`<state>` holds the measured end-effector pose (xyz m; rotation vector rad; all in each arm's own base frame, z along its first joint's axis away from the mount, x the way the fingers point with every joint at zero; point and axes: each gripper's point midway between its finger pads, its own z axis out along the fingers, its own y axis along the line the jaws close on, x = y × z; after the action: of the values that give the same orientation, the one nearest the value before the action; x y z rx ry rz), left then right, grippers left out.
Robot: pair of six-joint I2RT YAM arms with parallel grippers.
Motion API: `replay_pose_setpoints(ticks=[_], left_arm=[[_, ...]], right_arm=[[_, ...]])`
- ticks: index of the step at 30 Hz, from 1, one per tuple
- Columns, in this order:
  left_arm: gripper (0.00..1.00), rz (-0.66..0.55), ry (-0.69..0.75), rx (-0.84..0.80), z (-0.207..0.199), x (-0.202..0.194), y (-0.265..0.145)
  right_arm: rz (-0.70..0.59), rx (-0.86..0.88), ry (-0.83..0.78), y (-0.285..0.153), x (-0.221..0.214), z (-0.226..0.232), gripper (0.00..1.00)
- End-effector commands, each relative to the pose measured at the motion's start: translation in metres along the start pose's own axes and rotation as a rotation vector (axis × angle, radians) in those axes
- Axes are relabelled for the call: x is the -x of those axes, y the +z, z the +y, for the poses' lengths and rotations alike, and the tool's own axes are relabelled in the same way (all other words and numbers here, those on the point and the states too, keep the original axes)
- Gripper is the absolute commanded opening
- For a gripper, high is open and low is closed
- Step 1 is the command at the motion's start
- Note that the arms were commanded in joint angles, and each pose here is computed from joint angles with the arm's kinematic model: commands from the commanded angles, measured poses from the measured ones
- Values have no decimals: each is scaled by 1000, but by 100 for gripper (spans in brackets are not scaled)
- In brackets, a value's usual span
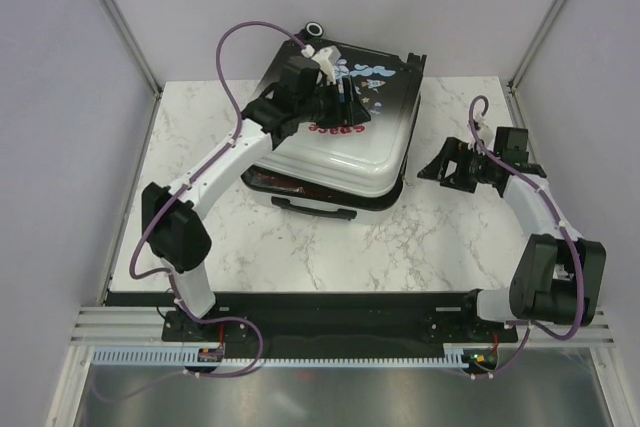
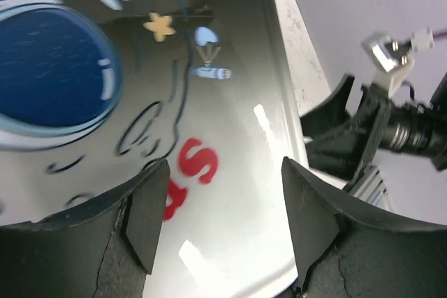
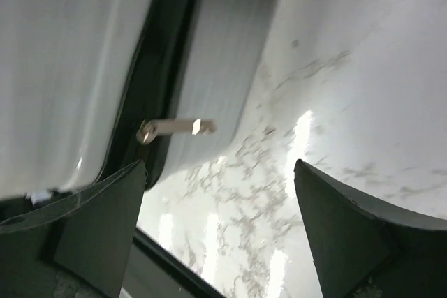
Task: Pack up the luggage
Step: Zip the luggage at the center of the board.
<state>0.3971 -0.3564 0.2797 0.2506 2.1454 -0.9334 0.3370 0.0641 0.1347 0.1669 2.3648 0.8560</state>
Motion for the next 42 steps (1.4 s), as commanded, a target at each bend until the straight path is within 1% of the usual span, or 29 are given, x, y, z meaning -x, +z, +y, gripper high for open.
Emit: replay_pose_setpoints(ticks=[1, 2, 3, 5, 7, 9, 10, 11, 13, 14, 16, 17, 19, 20, 23, 24, 25, 27, 28, 29, 30, 32, 33, 34, 35, 36, 39, 42], left_arm=[[73, -100, -101, 41, 22, 37, -47], [73, -115, -108, 55, 30, 42, -54], [73, -158, -104, 79, 41, 55, -69], [73, -173, -71, 117, 59, 60, -80], [74, -192, -83, 155, 81, 69, -95], [74, -192, -132, 184, 106, 72, -107], [74, -195, -153, 182, 113, 73, -112], [74, -200, -170, 169, 119, 75, -115], [73, -190, -234, 153, 138, 72, -123], [73, -217, -233, 141, 140, 78, -129], [73, -231, -239, 129, 150, 76, -137], [74, -244, -235, 124, 150, 78, -143], [74, -246, -261, 114, 158, 76, -148], [74, -254, -263, 116, 157, 76, -153], [74, -258, -267, 132, 162, 71, -157], [74, -253, -268, 136, 163, 68, -156], [73, -250, -269, 139, 164, 66, -156], [73, -248, -278, 143, 165, 62, -157], [73, -249, -277, 144, 165, 62, -158], [73, -248, -276, 147, 166, 61, -157], [73, -252, -270, 149, 164, 61, -159], [73, -264, -266, 165, 166, 62, -162], [73, -268, -259, 169, 166, 61, -164], [73, -274, -258, 175, 166, 61, -166], [73, -272, -261, 181, 167, 59, -166], [73, -275, -258, 181, 166, 59, -167], [73, -270, -264, 201, 171, 52, -167], [73, -251, -270, 206, 176, 45, -163]], right_arm=[[38, 245, -106, -10, -31, 46, 94], [32, 268, -122, -10, -33, 51, 94], [31, 287, -139, -10, -35, 57, 93], [32, 310, -169, -6, -33, 62, 93], [38, 321, -187, 1, -32, 63, 93], [-14, 321, -235, 6, -21, 63, 94], [-34, 309, -246, 9, -18, 59, 95], [-80, 319, -279, 11, -8, 61, 95], [-97, 322, -292, 18, -3, 58, 96], [-100, 327, -300, 20, -2, 57, 96], [-112, 345, -329, 25, -2, 56, 96], [-143, 364, -362, 27, 2, 58, 96], [-152, 379, -356, 31, -6, 55, 97], [-184, 408, -393, 31, -2, 60, 97], [-170, 464, -397, 35, -10, 62, 97], [-141, 495, -357, 37, -17, 64, 97], [-161, 512, -369, 38, -13, 67, 97], [-152, 545, -341, 40, -13, 70, 92], [-139, 556, -333, 41, -15, 71, 87], [-119, 564, -319, 42, -17, 70, 86], [-72, 573, -286, 43, -23, 69, 84], [-46, 578, -273, 43, -27, 68, 78], [-33, 577, -263, 41, -32, 68, 75], [-25, 568, -256, 40, -36, 67, 69], [-18, 564, -272, 38, -39, 66, 67], [11, 554, -254, 34, -46, 67, 65], [9, 552, -262, 24, -51, 72, 59], [24, 547, -245, 18, -58, 73, 57]])
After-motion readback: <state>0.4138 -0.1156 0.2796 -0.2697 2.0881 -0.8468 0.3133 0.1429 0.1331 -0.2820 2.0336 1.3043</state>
